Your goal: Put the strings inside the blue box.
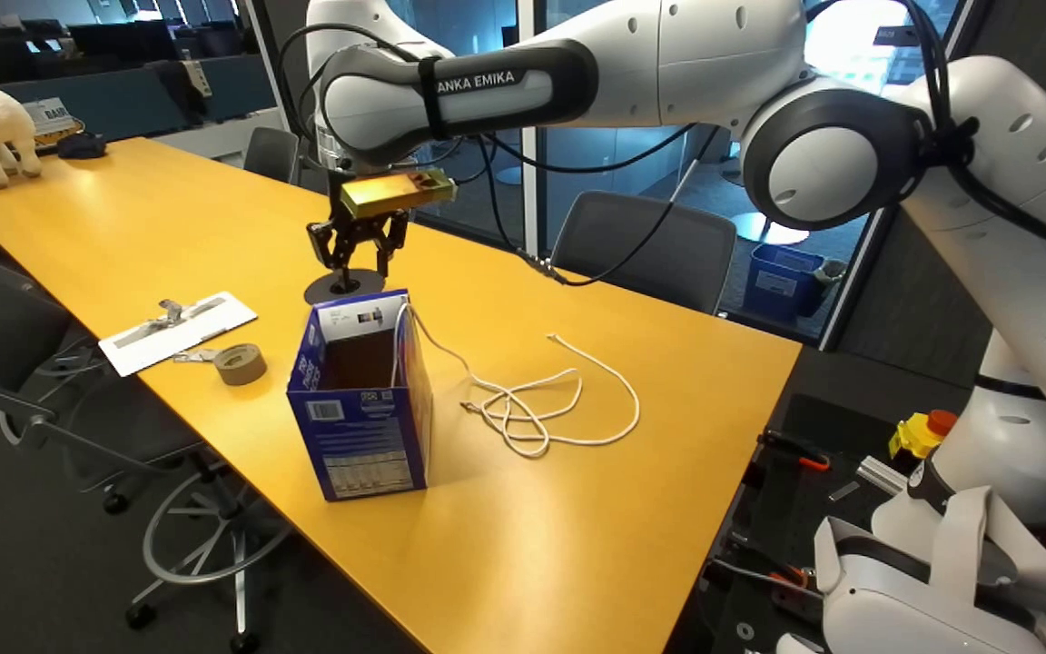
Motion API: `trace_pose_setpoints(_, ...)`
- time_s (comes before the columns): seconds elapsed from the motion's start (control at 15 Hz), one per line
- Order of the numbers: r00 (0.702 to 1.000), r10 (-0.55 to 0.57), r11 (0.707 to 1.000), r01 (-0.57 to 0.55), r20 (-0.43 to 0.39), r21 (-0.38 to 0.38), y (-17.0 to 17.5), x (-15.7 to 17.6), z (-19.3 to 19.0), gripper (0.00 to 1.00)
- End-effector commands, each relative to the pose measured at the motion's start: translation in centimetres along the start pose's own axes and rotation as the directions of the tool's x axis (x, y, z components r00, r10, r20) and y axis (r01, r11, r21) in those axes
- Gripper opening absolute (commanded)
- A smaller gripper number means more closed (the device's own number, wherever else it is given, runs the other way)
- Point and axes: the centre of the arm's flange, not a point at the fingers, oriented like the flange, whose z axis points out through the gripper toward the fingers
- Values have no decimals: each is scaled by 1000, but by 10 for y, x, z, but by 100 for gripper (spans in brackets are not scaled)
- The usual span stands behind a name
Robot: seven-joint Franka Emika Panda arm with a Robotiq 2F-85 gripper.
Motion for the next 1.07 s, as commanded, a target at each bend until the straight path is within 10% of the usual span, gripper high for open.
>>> trace_pose_setpoints(0.0, 999, 17, 999, -16, 29, -31, 22, -1, -17, 97)
trace_pose_setpoints(1.0, 980, -121, 975, 147, 155, -168, 151, -93, -7, 100)
